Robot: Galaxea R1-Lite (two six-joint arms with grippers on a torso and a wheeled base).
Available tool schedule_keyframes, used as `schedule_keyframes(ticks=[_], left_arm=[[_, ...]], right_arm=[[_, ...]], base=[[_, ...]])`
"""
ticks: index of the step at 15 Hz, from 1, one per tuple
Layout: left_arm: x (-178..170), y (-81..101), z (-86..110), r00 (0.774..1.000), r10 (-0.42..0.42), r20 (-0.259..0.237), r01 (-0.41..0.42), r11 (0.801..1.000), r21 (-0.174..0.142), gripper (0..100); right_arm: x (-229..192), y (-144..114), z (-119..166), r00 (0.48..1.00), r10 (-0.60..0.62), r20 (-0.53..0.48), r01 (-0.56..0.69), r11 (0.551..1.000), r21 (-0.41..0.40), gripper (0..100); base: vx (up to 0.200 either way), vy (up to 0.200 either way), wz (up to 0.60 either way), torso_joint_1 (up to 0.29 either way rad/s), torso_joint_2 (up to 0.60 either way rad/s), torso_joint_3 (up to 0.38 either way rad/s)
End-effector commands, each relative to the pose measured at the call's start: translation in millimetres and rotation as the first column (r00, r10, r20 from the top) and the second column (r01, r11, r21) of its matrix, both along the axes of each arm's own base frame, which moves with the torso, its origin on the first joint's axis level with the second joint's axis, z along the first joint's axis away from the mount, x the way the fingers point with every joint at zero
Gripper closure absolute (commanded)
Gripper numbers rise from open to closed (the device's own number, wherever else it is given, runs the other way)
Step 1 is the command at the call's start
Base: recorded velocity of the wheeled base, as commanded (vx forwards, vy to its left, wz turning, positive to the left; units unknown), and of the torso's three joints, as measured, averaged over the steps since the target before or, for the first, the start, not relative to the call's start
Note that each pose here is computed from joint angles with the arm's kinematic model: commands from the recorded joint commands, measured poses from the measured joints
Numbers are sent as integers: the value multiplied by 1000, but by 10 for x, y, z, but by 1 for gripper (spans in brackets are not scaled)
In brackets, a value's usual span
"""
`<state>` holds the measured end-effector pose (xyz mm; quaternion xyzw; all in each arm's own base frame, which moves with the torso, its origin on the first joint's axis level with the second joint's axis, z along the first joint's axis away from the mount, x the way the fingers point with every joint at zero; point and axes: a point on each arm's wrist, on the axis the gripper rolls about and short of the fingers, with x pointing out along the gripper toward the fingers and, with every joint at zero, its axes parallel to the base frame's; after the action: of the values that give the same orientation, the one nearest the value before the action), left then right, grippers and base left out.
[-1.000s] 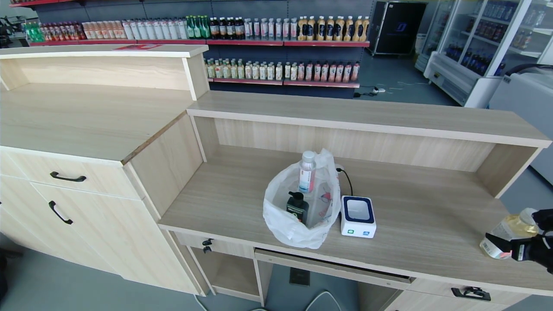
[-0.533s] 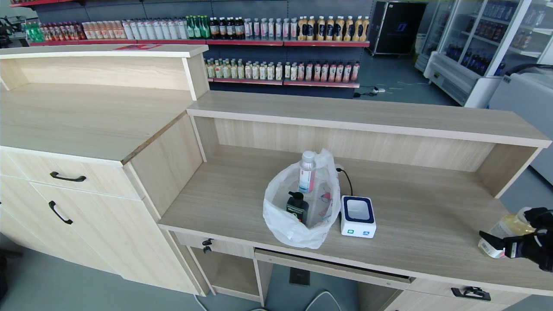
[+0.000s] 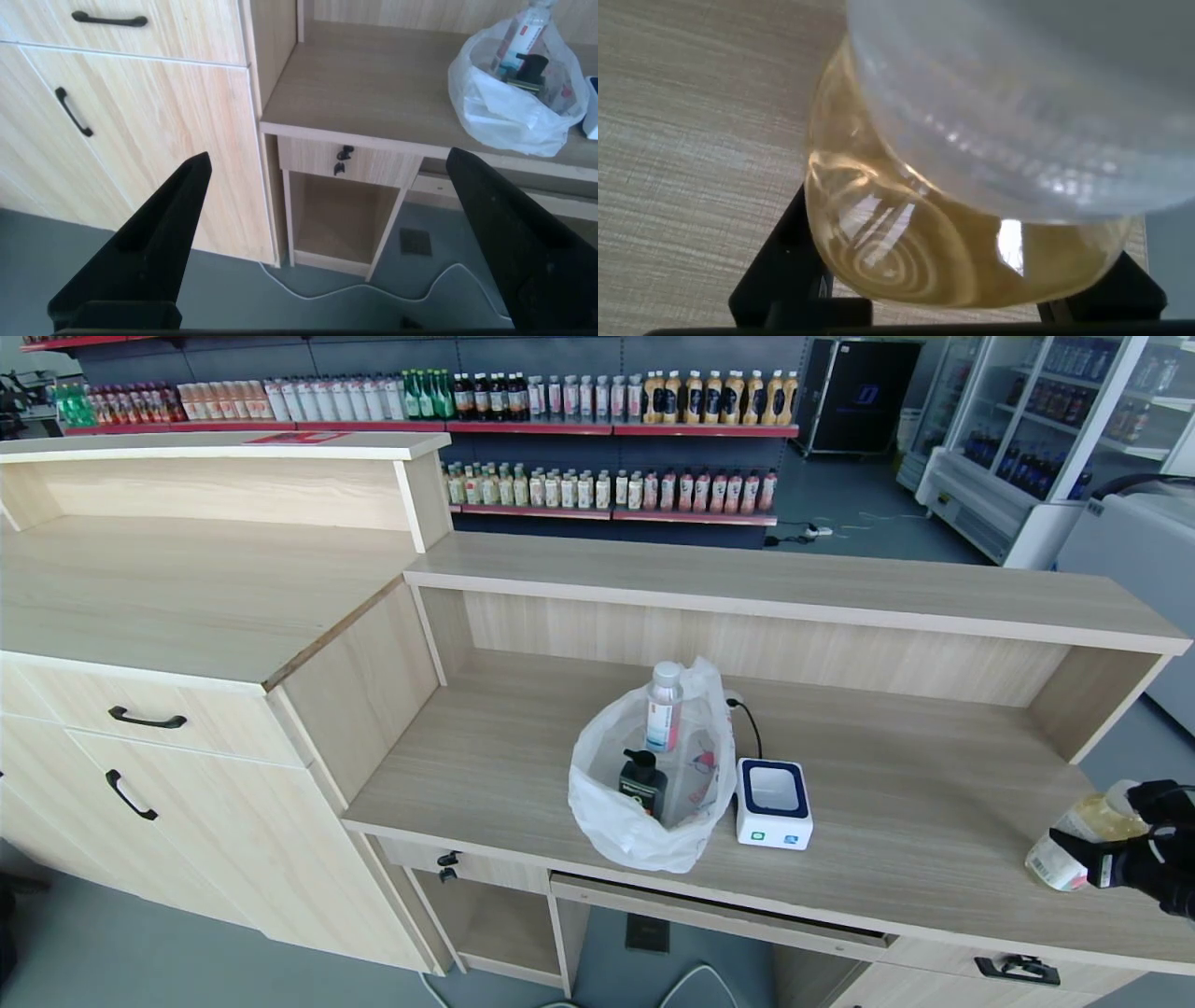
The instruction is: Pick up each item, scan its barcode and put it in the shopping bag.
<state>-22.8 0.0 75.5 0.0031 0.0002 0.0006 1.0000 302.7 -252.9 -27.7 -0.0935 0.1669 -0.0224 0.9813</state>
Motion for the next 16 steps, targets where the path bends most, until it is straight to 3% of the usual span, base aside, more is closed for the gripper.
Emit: schedule_keyframes(ticks=[1,6,9,11,13,14,15,16], left_arm=[[0,0,0,1000,0,0,0,1000,0,0],[0,0,0,1000,0,0,0,1000,0,0],[0,0,0,1000,0,0,0,1000,0,0],[0,0,0,1000,0,0,0,1000,0,0],[0,0,0,1000,0,0,0,1000,0,0],[0,0,0,1000,0,0,0,1000,0,0],[0,0,0,1000,0,0,0,1000,0,0],[0,0,0,1000,0,0,0,1000,0,0]], right_arm=[[57,-49,37,1000,-22,19,22,999,-31,100],[93,-1,232,997,-60,43,61,998,-23,100],[9,195,828,994,-86,67,77,990,120,100],[-226,497,1499,996,-84,17,75,954,291,100],[-557,887,2091,1000,-5,31,-9,905,425,100],[-623,968,2187,999,19,40,-35,893,449,100],[-848,1244,2493,988,127,88,-154,846,510,100],[-997,1421,2628,969,223,111,-247,809,534,100]], base=[[0,0,0,0,0,0],[0,0,0,0,0,0],[0,0,0,0,0,0],[0,0,0,0,0,0],[0,0,0,0,0,0],[0,0,0,0,0,0],[0,0,0,0,0,0],[0,0,0,0,0,0]])
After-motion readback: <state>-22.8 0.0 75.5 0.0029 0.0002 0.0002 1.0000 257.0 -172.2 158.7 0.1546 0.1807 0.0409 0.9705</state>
